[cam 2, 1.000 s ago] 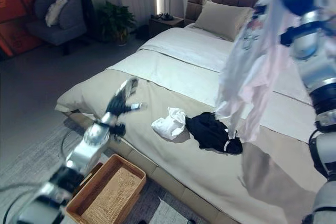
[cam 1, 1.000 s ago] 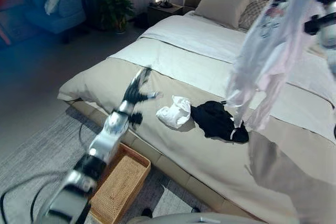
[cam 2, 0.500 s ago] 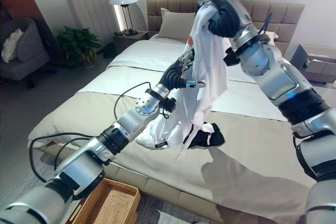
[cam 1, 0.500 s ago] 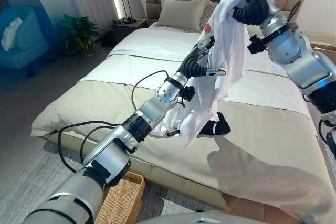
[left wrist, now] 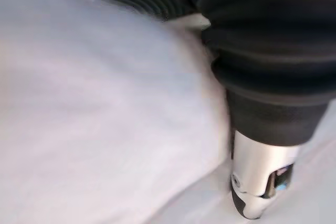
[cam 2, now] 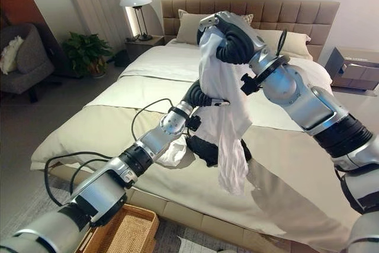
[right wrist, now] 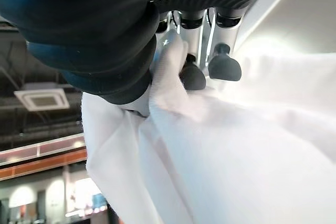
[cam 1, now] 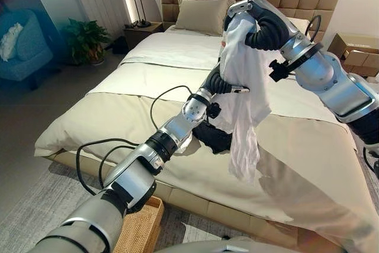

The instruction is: Pick up clothes into the bucket

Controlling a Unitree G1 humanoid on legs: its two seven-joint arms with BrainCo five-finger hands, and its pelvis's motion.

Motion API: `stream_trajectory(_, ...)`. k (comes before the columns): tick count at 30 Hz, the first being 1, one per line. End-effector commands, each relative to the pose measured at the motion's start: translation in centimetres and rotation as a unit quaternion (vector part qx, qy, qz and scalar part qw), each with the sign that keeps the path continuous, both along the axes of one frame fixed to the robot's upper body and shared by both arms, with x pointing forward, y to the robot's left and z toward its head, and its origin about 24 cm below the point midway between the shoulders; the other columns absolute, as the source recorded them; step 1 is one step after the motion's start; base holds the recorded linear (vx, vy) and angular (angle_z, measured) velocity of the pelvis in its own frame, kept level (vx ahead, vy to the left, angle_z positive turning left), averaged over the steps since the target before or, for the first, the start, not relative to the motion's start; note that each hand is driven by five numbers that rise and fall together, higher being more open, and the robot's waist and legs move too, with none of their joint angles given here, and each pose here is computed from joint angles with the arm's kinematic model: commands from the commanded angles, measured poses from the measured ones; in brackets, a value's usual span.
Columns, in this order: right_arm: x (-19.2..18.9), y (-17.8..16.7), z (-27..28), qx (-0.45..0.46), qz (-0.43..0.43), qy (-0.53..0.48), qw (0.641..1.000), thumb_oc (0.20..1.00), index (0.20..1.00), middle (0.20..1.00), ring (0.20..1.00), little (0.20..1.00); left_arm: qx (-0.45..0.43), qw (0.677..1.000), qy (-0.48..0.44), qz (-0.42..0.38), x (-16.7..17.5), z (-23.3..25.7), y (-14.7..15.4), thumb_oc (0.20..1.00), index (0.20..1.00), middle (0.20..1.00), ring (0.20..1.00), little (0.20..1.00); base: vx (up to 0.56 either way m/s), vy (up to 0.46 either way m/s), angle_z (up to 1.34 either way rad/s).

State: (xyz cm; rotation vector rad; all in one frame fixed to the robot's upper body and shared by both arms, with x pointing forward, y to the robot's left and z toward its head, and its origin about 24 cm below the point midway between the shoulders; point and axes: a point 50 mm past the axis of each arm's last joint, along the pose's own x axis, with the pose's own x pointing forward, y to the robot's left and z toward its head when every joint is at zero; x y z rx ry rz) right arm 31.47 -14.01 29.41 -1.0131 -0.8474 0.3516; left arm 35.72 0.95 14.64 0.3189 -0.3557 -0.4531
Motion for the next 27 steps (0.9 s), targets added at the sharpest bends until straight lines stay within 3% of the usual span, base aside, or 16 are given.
stream_trajectory(1, -2.8, 0.9, 6.0, 0.076, 0.075, -0.118, 0.987, 0.2, 0.2, 0.2, 0.2, 0.2, 0.026, 1.0, 0.0, 0.016, 0.6, -0.1, -0.2, 1.0, 1.0, 1.0, 1.0, 1.0, 0.0, 0.0, 0.0)
stream_trajectory(9, -1.1, -0.9, 5.4, 0.115, 0.017, -0.1, 0.988, 0.2, 0.2, 0.2, 0.2, 0.2, -0.037, 0.999, 0.004, 0.016, 0.1, 0.6, -0.3, 1.0, 1.0, 1.0, 1.0, 1.0, -0.02, 0.003, 0.1)
stream_trajectory(14, -0.7, -0.6, 5.2, 0.143, 0.032, -0.074, 0.986, 0.2, 0.2, 0.2, 0.2, 0.2, -0.056, 0.998, 0.015, 0.019, -0.1, 0.8, -0.9, 1.0, 1.0, 1.0, 1.0, 1.0, 0.0, 0.001, 0.02)
stream_trajectory(27, -2.8, 3.9, 4.6, 0.134, 0.186, 0.019, 0.973, 0.2, 0.2, 0.2, 0.2, 0.2, -0.089, 0.995, 0.038, 0.032, 0.4, 2.0, -2.6, 1.0, 1.0, 1.0, 1.0, 1.0, 0.0, 0.002, 0.03)
